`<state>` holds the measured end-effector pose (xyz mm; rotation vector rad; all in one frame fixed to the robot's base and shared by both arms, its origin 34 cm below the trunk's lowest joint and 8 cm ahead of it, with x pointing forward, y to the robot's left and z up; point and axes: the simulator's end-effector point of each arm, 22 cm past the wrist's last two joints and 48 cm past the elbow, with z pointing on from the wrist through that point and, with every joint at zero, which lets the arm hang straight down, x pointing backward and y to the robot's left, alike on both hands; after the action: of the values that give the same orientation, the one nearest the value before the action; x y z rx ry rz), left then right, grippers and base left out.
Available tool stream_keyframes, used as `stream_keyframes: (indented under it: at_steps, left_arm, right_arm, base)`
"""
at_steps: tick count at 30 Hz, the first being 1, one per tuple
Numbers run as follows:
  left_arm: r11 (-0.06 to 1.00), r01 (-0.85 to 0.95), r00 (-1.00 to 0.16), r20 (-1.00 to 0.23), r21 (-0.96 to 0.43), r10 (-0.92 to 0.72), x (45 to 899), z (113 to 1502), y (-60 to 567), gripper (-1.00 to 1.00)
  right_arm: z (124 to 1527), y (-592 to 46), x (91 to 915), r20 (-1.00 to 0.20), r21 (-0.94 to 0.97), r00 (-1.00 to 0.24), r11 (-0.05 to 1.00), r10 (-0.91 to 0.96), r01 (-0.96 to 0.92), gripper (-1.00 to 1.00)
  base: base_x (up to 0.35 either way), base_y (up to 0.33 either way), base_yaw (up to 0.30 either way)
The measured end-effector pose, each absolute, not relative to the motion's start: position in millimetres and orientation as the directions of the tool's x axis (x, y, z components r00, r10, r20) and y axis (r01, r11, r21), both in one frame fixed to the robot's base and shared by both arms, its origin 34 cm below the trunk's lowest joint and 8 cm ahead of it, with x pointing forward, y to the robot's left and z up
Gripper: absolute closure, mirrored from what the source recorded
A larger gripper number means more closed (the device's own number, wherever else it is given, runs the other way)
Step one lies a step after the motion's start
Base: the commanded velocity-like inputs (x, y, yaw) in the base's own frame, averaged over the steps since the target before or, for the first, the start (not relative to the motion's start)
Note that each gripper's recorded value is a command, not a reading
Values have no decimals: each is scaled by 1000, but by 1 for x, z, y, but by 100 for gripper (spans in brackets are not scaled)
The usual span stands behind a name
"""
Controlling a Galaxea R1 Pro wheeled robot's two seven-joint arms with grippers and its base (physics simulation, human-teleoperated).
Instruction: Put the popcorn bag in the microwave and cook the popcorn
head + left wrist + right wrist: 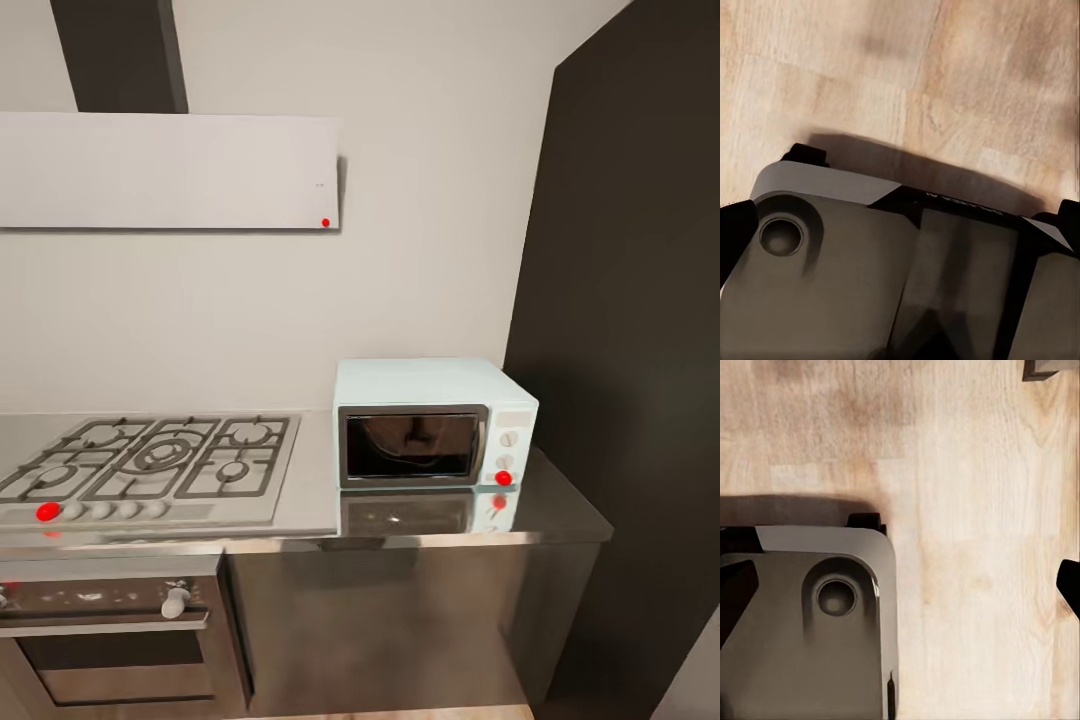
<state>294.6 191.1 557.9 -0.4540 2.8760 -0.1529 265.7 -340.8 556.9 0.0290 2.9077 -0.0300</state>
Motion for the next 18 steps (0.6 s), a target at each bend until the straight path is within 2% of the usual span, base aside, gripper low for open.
stream_keyframes:
  at_steps: [5, 12, 18]
  left_arm:
    - [946, -293, -926, -205, -137, -316, 294, 558, 191, -100]
    - [946, -294, -926, -205, -137, -318, 294, 558, 191, -100]
    - [946, -295, -926, -205, -136, -318, 294, 558, 192, -100]
  right_arm:
    - [557, -339, 266, -231, -15, -973, 1000, 17, 22, -100]
    - [557, -339, 266, -232, -16, -973, 1000, 17, 22, -100]
    - [557, -340, 266, -232, -16, -973, 1000, 17, 22, -100]
  base:
    - [0, -74, 38]
    - [0, -3, 227]
    - [0, 0, 38]
